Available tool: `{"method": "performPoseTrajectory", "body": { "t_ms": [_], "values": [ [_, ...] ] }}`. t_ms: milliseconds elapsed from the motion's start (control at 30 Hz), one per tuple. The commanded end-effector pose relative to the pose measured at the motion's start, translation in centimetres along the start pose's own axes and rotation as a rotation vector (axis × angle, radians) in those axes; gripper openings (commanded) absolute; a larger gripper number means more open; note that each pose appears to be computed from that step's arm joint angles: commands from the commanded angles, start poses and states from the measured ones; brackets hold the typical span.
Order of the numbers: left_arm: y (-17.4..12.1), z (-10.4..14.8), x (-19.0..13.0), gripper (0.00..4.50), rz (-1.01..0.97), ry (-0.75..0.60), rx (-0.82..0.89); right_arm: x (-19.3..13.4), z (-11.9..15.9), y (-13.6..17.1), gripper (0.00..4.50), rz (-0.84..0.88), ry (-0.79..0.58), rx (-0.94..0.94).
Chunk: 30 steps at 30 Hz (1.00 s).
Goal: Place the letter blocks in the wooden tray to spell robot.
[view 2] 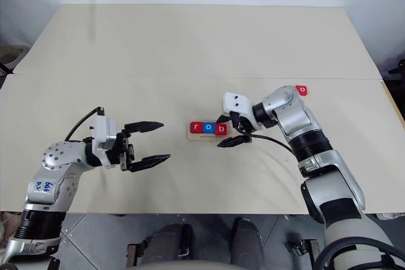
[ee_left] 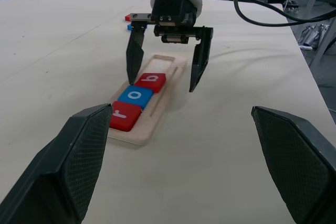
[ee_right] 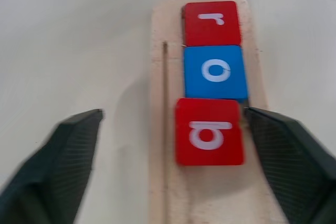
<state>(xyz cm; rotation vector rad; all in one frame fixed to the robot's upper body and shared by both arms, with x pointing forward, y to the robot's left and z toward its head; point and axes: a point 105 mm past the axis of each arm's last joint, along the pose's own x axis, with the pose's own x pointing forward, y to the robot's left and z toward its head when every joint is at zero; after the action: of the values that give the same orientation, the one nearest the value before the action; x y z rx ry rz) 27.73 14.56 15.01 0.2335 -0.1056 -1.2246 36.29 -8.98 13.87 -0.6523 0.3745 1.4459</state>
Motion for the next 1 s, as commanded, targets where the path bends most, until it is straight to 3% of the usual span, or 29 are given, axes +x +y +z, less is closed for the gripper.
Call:
{"method": "performPoseTrajectory", "body": {
  "t_ms": [33,267,400,733,767,1000],
  "values": [
    [-0.2,1.1,-0.1,4.5,-0.002,-0.028,0.035,-1.5,1.5,-0.2,4.49,-0.027,-0.05,-0.035],
    [-0.1,1.0,-0.2,4.5,-0.001,-0.027,0.031,-3.1,1.5,1.0,4.49,-0.046,-0.11,0.004],
    [-0.2,0.9,0.0,4.5,-0.003,-0.031,0.026,-2.9,0.7,1.3,3.64,-0.079,-0.117,0.052],
    [-0.1,0.9,0.1,4.5,-0.009,-0.028,0.023,-1.4,0.1,1.4,0.19,-0.136,-0.121,0.113],
    [-0.1,0.9,0.1,4.5,-0.009,-0.027,0.023,-1.3,0.2,1.3,0.02,-0.135,-0.125,0.118],
    [0.0,1.0,0.1,4.5,-0.006,-0.027,0.024,-0.9,0.4,1.3,0.02,-0.139,-0.123,0.125]
  ]
}}
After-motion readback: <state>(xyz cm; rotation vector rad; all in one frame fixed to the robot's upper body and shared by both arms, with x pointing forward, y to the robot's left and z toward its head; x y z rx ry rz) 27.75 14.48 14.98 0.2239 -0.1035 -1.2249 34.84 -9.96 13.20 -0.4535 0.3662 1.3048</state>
